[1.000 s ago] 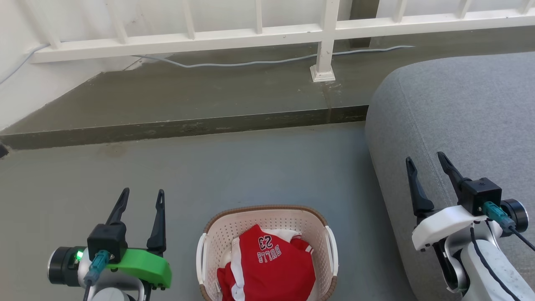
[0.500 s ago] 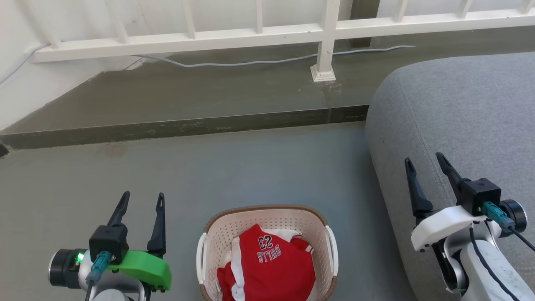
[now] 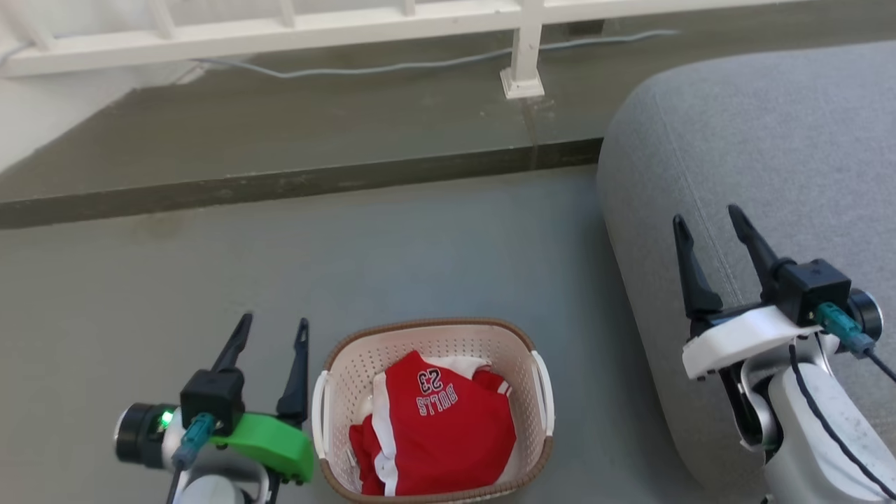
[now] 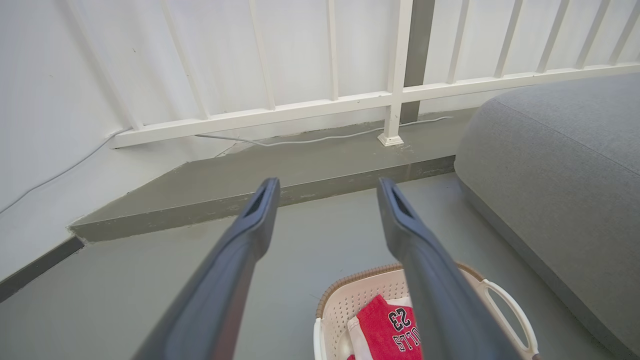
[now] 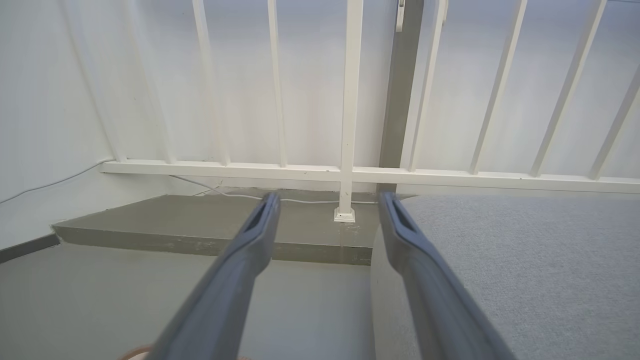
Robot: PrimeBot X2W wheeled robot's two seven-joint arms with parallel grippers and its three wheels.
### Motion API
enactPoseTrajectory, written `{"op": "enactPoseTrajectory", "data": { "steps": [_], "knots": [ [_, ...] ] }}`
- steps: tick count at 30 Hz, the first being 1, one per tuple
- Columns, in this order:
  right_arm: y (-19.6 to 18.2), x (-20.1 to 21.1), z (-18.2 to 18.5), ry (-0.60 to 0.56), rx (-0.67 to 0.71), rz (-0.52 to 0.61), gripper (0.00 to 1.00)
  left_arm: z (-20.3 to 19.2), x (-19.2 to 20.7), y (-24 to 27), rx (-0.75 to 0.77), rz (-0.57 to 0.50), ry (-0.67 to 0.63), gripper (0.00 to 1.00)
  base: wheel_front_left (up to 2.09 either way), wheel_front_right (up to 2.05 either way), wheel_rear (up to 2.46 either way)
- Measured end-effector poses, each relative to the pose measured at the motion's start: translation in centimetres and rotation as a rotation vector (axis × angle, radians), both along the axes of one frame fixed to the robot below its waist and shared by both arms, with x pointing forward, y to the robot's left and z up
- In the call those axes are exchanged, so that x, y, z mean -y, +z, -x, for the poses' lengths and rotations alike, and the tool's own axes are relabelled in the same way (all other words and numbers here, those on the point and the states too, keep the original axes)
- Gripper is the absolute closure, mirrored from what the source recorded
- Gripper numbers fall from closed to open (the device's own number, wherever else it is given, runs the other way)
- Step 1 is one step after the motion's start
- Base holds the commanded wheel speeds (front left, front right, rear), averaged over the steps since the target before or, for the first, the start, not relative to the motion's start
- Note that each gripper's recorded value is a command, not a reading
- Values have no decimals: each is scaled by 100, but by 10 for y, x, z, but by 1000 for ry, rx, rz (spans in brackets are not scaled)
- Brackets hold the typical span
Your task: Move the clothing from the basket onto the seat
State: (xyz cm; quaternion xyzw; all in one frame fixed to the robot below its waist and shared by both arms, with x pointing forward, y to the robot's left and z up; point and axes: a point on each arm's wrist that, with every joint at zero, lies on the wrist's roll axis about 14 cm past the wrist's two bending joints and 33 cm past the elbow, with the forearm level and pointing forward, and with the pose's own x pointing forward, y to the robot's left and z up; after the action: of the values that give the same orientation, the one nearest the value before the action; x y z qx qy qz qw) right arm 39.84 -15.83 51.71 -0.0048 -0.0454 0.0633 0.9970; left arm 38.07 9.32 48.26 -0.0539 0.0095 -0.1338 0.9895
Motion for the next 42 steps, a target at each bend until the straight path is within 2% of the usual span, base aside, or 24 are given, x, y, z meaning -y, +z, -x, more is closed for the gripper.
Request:
{"op": "enactPoseTrajectory", "data": {
  "steps": [13,33,42],
  "knots": [
    [10,8,-29,-36,45,-42,0,-29,55,-37,-112,-2,-175,0,0,0,0],
    [-22,32,-56,-127,-5,-61,0,-47,135,-147,-401,-50,-459,0,0,0,0],
    [-47,44,-68,-155,-52,-41,0,-55,154,-202,-534,-38,-507,0,0,0,0]
  ]
}}
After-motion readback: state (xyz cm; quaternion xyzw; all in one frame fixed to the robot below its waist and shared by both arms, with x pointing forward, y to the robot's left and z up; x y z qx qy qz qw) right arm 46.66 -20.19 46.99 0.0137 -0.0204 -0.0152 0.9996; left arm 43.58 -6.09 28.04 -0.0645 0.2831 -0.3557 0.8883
